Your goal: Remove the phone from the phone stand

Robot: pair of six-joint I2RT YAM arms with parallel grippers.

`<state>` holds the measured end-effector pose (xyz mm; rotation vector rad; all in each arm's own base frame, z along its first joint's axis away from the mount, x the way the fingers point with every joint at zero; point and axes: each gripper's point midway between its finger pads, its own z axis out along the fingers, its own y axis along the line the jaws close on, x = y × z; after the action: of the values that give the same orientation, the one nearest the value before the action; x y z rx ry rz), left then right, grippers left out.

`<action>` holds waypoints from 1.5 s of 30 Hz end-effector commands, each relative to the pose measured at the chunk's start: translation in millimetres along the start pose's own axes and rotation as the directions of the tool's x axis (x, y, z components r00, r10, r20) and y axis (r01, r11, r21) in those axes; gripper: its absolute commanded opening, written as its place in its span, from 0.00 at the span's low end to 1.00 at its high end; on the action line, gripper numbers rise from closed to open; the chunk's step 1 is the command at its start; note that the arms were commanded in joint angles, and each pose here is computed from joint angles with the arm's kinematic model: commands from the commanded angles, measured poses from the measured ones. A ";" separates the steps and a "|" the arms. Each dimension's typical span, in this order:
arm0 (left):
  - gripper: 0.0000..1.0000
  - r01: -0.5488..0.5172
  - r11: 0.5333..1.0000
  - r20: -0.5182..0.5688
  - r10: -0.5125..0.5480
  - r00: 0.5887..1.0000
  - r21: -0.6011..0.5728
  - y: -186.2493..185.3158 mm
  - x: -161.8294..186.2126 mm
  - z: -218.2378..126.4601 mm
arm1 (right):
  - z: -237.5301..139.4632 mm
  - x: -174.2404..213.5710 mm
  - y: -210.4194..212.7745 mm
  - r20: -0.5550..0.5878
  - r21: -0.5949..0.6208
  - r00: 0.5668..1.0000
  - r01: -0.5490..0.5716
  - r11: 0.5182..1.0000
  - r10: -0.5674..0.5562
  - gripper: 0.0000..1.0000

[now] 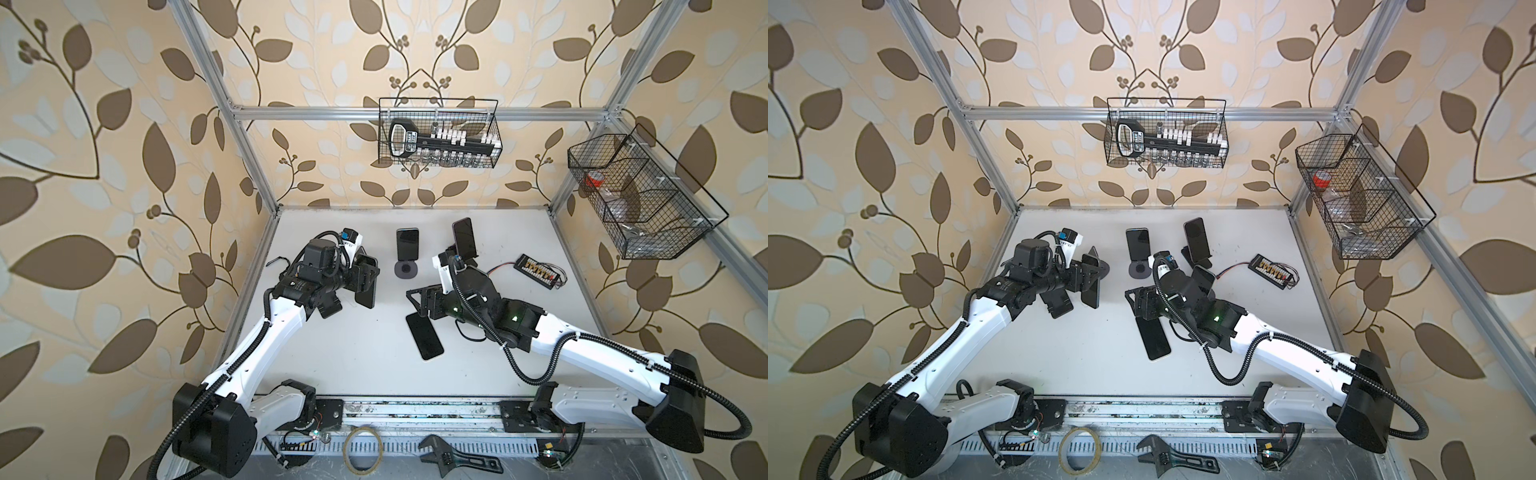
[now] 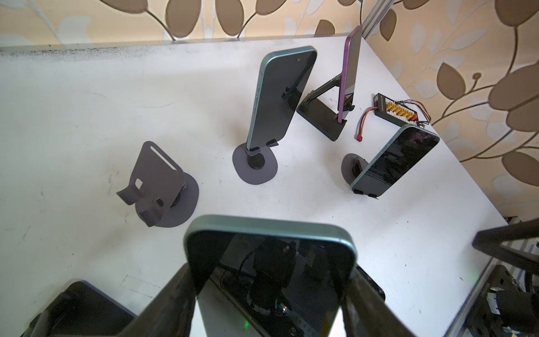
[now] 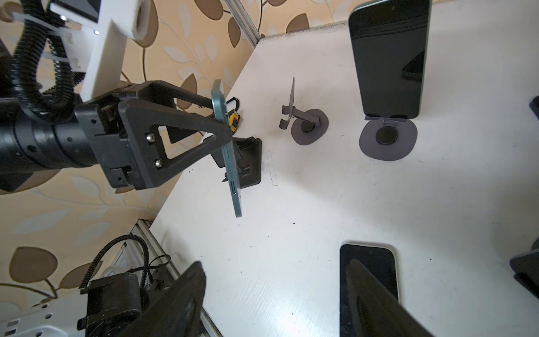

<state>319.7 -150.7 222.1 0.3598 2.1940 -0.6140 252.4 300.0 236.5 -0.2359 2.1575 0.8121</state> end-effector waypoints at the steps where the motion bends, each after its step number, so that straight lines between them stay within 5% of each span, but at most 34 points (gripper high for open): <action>1: 0.40 0.000 1.000 0.052 -0.001 0.999 0.025 -8.6 -19.5 -2.9 | 1.9 -3.1 -0.6 0.030 0.006 1.000 -0.009 1.000 0.009 0.77; 12: 0.33 0.016 1.000 -0.023 -0.015 1.000 0.008 -15.8 -7.2 7.8 | -7.2 -10.6 -4.3 0.058 0.030 0.998 0.003 1.000 -0.005 0.78; 24: 0.00 0.148 0.989 -0.043 -0.147 0.988 0.027 -26.1 0.3 5.3 | -14.0 -7.8 -8.6 0.057 0.038 0.998 0.014 0.999 -0.017 0.78; 45: 0.00 0.426 0.896 -0.243 -0.445 0.862 -0.126 -22.7 80.3 3.1 | -16.6 -3.1 -14.5 0.056 0.048 0.998 0.007 0.999 -0.010 0.79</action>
<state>269.1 -166.0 162.4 -0.0483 2.5745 -0.7411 252.6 283.3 243.0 -0.1991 2.1176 0.7693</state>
